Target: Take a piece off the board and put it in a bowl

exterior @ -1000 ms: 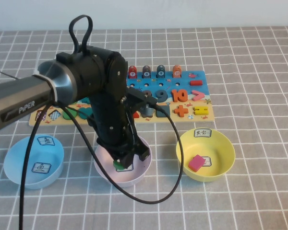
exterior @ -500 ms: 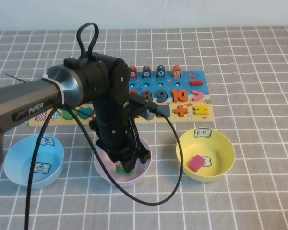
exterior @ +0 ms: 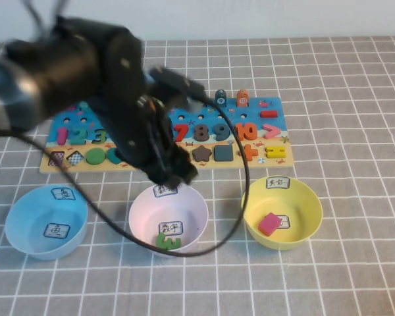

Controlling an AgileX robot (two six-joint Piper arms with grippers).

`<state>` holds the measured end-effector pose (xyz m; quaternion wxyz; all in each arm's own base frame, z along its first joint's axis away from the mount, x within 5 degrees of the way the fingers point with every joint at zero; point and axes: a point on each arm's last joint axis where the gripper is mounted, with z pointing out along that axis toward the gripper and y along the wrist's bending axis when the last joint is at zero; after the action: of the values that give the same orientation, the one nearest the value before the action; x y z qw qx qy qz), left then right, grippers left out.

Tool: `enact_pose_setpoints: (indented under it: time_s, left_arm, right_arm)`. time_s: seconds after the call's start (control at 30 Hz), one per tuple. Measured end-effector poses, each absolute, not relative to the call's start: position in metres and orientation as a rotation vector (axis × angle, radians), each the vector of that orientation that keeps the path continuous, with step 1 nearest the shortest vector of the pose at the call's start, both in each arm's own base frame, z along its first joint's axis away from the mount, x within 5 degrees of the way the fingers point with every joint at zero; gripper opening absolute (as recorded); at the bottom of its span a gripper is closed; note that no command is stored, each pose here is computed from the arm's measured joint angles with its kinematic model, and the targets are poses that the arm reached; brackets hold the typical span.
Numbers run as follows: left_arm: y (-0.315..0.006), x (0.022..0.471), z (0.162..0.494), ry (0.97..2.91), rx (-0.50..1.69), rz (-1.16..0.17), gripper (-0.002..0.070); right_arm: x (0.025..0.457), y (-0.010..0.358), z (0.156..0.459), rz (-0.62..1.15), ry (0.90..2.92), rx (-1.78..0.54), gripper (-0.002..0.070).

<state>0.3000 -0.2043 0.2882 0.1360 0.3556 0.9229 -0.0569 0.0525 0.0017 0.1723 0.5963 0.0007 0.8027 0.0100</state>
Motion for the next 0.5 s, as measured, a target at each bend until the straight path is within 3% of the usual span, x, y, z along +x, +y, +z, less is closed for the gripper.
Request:
enact_pose_setpoints:
  time_s: [0.1, 0.17, 0.33, 0.5]
  left_arm:
    - [-0.180, 0.288, 0.320, 2.565, 0.932, -0.186, 0.0146]
    - [-0.159, 0.279, 0.331, 2.506, 0.853, -0.188, 0.0069]
    - [-0.098, 0.247, 0.334, 2.414, 0.634, -0.142, 0.0012]
    - [-0.068, 0.204, 0.327, 2.263, 0.517, -0.132, 0.0004]
  right_arm:
    - [0.053, 0.002, 0.172, 0.023, 1.864, 0.002, -0.0019]
    - [0.053, 0.002, 0.172, 0.023, 1.864, 0.002, -0.0019]
    - [0.053, 0.002, 0.172, 0.023, 1.864, 0.002, -0.0019]
    - [0.053, 0.002, 0.172, 0.023, 1.864, 0.002, -0.0019]
